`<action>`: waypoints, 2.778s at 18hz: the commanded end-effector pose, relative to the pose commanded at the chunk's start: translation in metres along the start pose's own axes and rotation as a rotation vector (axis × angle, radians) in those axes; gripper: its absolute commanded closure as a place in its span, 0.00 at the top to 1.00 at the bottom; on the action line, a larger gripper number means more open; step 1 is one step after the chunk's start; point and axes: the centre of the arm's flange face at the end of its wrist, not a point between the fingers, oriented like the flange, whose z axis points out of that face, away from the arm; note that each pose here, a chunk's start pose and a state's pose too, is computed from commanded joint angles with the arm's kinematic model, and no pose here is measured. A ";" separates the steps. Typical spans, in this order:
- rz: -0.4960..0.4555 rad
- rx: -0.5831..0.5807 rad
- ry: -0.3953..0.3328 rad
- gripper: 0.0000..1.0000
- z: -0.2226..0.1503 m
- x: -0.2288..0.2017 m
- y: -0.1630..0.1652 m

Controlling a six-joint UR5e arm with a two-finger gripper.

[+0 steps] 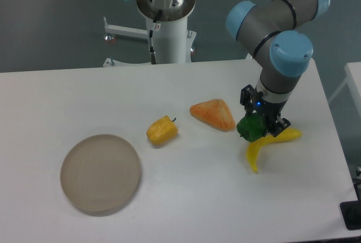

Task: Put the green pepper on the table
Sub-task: 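Lift the held green pepper up away from the yellow banana, then carry the green pepper past the orange wedge toward the table's back edge, then lower the green pepper onto the table, open the gripper and withdraw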

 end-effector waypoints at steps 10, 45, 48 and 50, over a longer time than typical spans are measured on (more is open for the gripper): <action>0.038 -0.016 0.038 0.07 0.004 0.025 0.033; 0.039 0.040 0.025 1.00 0.010 0.046 0.073; -0.014 -0.012 0.008 1.00 0.013 0.015 0.027; 0.034 -0.059 -0.004 1.00 0.018 0.006 -0.011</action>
